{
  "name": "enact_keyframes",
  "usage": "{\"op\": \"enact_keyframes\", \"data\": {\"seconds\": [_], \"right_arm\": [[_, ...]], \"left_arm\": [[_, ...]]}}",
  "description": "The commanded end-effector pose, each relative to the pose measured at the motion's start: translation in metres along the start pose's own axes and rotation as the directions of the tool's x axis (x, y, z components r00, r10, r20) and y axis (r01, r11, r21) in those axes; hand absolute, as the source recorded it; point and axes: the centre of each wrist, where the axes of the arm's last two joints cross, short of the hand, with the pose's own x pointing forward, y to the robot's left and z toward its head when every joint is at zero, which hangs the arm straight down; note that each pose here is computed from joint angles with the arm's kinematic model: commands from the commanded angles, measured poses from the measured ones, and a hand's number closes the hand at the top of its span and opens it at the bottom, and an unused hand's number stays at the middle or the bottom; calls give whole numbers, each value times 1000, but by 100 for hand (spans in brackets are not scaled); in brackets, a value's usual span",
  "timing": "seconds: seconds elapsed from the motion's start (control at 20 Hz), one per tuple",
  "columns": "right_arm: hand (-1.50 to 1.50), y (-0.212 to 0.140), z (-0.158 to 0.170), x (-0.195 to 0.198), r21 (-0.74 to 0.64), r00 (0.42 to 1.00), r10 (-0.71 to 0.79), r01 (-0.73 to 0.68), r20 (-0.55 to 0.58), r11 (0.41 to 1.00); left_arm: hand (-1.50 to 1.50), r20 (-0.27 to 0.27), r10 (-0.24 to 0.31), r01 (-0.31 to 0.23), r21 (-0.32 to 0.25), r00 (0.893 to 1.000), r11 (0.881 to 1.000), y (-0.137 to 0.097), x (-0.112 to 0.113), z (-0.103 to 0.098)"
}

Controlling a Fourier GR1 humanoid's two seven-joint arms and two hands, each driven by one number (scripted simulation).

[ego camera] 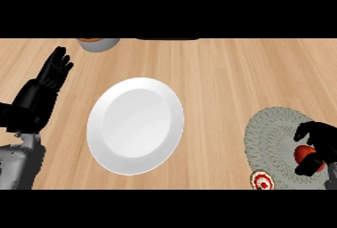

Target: Pick the tomato from the placemat and place it in the plate

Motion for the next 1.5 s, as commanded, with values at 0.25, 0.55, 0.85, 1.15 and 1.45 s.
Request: {"op": "enact_keyframes", "data": {"seconds": [0.25, 0.55, 0.85, 1.15, 1.45], "right_arm": [[150, -67, -52, 29, -212, 902, 149, -66, 406, 975], [150, -89, -59, 53, -167, 769, 29, 102, 639, 981], [150, -100, -17, 104, -67, 518, -109, 310, 848, 948], [150, -126, 17, 125, 73, 365, -223, 383, 904, 921], [150, -131, 56, 194, 87, 341, -222, 370, 913, 925]], "left_arm": [[0, 22, 7, -6, -33, 1000, 999, -10, 14, -7], [0, 0, 1, -1, -3, 1000, 1000, -4, 1, -10], [0, -21, -16, 16, 2, 1000, 1000, -3, -8, 5], [0, -22, -16, 16, 15, 1000, 1000, 5, 2, 9], [0, 13, -13, 13, 5, 1000, 1000, -14, -6, -5]]}}
